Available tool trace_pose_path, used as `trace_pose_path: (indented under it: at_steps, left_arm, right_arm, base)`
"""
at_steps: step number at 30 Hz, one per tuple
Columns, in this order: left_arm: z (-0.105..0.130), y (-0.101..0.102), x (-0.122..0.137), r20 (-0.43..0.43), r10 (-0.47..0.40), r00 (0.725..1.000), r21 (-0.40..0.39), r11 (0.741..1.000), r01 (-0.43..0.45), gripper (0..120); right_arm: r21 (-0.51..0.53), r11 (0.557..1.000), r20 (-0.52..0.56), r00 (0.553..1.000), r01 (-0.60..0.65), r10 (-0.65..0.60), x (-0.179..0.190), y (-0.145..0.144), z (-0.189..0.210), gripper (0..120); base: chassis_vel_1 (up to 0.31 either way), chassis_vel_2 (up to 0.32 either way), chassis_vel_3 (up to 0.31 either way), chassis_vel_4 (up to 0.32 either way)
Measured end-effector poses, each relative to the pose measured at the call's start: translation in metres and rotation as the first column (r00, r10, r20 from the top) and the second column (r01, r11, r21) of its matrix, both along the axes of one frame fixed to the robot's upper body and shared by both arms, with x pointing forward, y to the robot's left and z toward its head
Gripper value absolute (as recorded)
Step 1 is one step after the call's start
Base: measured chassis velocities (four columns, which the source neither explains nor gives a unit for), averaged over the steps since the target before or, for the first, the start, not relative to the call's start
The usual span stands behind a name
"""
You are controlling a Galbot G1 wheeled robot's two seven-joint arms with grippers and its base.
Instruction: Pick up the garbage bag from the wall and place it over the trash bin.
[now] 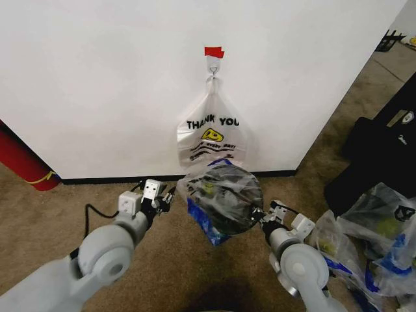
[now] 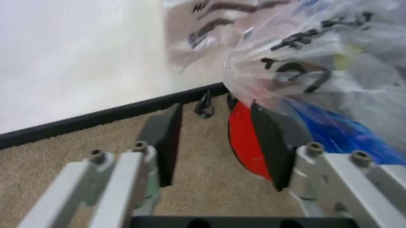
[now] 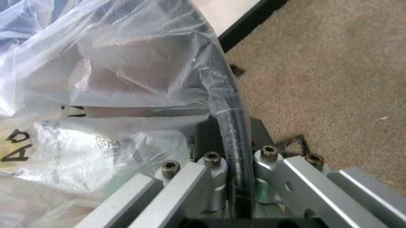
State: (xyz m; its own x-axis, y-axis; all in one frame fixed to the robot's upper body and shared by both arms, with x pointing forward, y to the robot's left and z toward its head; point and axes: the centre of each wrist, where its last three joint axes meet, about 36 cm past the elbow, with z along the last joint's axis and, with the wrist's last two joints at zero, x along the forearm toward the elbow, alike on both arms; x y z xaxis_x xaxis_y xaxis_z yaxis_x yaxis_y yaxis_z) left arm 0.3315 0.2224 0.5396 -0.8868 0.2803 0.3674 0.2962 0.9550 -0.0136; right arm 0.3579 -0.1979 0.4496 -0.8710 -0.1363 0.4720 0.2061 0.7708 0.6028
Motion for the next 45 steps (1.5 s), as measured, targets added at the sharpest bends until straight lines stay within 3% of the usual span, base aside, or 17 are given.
trace_pose_path:
  at_steps: [4,6,9,10,11,13,22,28,45]
  left_arm:
    - [0.009,-0.002,-0.01,0.001,-0.006,1.0,-0.064,0.998,0.006,62]
    - [0.012,-0.005,-0.018,-0.03,-0.008,1.0,-0.161,0.987,0.003,70]
    - [0.011,-0.012,-0.029,-0.102,-0.031,0.994,-0.318,0.948,-0.003,84]
    - [0.011,-0.016,-0.036,-0.14,-0.051,0.989,-0.393,0.919,-0.008,88]
    - [0.011,-0.016,-0.036,-0.14,-0.051,0.989,-0.393,0.919,-0.008,88]
    - [0.005,-0.022,-0.042,-0.183,-0.09,0.979,-0.468,0.884,-0.006,96]
    - [-0.022,-0.043,-0.038,-0.218,-0.139,0.966,-0.512,0.859,0.008,99]
    - [-0.033,-0.046,-0.031,-0.222,-0.135,0.966,-0.511,0.86,0.003,90]
    - [-0.034,-0.047,-0.027,-0.189,-0.138,0.972,-0.512,0.859,0.023,26]
  right_arm:
    - [0.016,1.0,-0.003,1.0,0.015,-0.015,0.001,-0.004,0.001,0]
    - [0.03,0.999,-0.003,1.0,0.028,-0.028,0.002,-0.006,0.003,0]
    - [0.035,0.998,-0.004,0.999,0.042,-0.042,0.003,-0.009,0.004,0]
    - [0.035,0.998,-0.006,0.999,0.048,-0.048,0.002,-0.011,0.004,0]
    - [0.035,0.998,-0.006,0.999,0.048,-0.048,0.002,-0.011,0.004,0]
    - [0.037,0.998,-0.002,0.999,0.051,-0.051,0.002,-0.011,0.006,0]
    - [0.048,0.998,0.008,0.999,0.05,-0.05,-0.003,-0.009,0.012,0]
    - [0.05,0.997,0.002,0.998,0.056,-0.056,-0.008,-0.01,0.012,0]
    - [0.038,0.998,0.002,0.999,0.054,-0.055,-0.007,-0.012,0.012,0]
  base:
    - [0.0,0.0,0.0,0.0]
    - [0.0,0.0,0.0,0.0]
    - [0.0,0.0,0.0,0.0]
    - [0.0,0.0,0.0,0.0]
    - [0.0,0.0,0.0,0.0]
    - [0.0,0.0,0.0,0.0]
    - [0.0,0.0,0.0,0.0]
    - [0.0,0.0,0.0,0.0]
    - [0.0,0.0,0.0,0.0]
